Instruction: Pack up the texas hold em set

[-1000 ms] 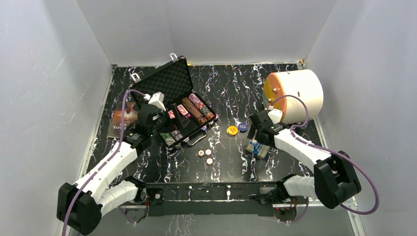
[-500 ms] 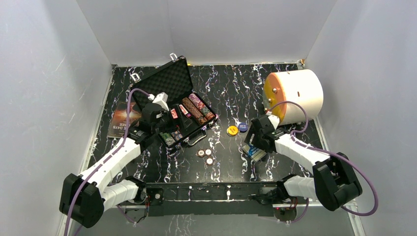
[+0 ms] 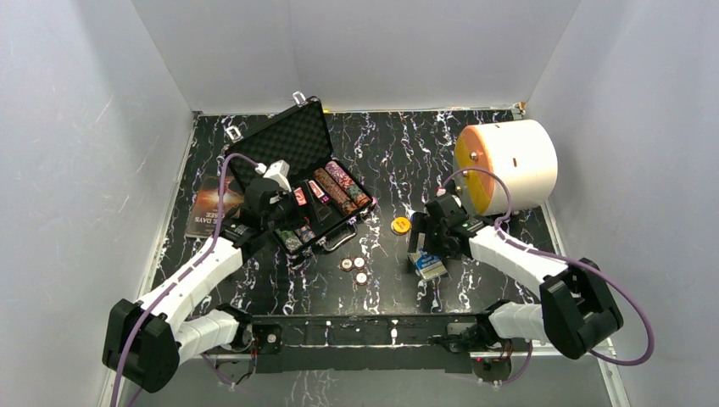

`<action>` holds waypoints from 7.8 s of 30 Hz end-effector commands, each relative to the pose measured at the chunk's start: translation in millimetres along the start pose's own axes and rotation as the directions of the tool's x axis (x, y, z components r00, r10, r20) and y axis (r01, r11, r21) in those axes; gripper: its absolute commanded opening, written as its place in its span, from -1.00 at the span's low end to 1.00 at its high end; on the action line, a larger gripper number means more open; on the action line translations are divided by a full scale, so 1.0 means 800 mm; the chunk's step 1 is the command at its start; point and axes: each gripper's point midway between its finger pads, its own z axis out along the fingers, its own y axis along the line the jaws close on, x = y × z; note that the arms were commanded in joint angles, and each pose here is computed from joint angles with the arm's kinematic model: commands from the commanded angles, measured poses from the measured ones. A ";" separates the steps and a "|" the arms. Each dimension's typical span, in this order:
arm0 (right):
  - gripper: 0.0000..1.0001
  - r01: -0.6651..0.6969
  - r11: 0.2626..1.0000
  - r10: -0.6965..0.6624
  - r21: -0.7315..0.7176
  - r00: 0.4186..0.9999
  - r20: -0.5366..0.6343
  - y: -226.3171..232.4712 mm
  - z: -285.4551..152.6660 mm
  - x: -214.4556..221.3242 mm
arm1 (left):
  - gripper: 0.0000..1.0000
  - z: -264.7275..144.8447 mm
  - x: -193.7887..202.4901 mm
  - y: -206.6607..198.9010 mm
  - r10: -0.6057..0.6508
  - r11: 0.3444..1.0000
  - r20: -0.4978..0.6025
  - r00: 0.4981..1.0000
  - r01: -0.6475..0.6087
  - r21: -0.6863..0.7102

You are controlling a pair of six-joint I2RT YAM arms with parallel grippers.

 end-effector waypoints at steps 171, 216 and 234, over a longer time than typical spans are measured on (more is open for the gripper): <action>0.96 0.621 0.560 -0.349 -0.548 0.777 0.524 0.244 -0.130 -0.036 | 0.49 0.024 -0.033 0.043 -0.301 0.910 0.080 0.950 0.311 -0.273; 0.97 0.451 0.760 -0.294 -0.469 0.881 0.370 0.217 -0.093 -0.057 | -0.62 0.092 -0.002 0.081 -0.167 0.922 -0.112 0.980 0.115 -0.370; 0.95 0.320 0.909 -0.239 -0.267 0.925 0.296 0.151 -0.085 -0.065 | -0.62 0.111 0.042 0.098 -0.125 0.942 -0.244 0.962 0.038 -0.334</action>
